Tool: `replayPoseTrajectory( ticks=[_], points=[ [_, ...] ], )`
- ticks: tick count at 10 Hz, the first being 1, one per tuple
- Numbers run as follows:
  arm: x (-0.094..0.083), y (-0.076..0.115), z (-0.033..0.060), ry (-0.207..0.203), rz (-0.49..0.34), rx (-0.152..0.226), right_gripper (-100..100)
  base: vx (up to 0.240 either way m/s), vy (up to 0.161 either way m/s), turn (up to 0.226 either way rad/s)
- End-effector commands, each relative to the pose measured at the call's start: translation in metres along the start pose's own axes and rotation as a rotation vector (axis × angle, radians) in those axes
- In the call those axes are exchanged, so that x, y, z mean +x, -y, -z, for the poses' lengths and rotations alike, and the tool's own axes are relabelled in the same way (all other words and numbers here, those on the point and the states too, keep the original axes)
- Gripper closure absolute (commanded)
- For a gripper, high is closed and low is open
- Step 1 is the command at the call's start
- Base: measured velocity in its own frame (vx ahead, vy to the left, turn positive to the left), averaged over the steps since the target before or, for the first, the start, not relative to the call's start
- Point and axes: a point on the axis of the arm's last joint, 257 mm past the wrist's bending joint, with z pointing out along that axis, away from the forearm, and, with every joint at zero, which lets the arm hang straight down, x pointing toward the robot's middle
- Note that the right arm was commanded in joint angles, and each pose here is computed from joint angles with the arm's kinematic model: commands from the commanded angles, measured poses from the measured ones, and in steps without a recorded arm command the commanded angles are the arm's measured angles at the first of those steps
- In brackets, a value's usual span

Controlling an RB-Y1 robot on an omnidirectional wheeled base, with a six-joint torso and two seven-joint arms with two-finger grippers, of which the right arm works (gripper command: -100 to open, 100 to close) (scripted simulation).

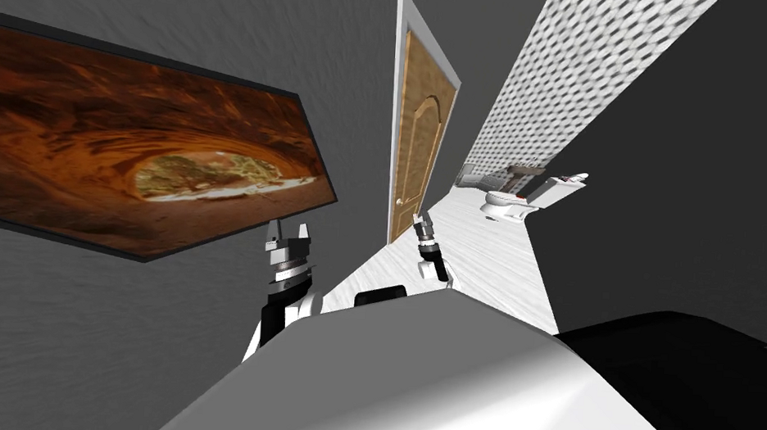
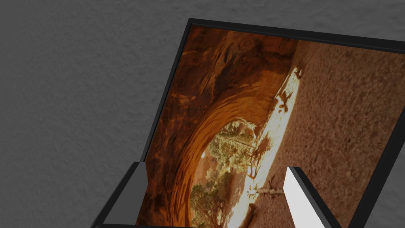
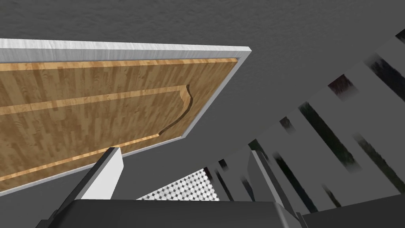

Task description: Pull the door open

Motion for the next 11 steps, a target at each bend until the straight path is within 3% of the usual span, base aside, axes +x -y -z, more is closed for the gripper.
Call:
replayPoseTrajectory(
  ticks=[1,11],
  points=[
    [-0.001,0.016,0.0026,-0.009,-0.007,0.026,-100,0.065,-0.111,0.138],
    [-0.005,0.111,0.0213,-0.049,-0.030,0.192,-100,0.064,-0.120,0.154]
  ],
)
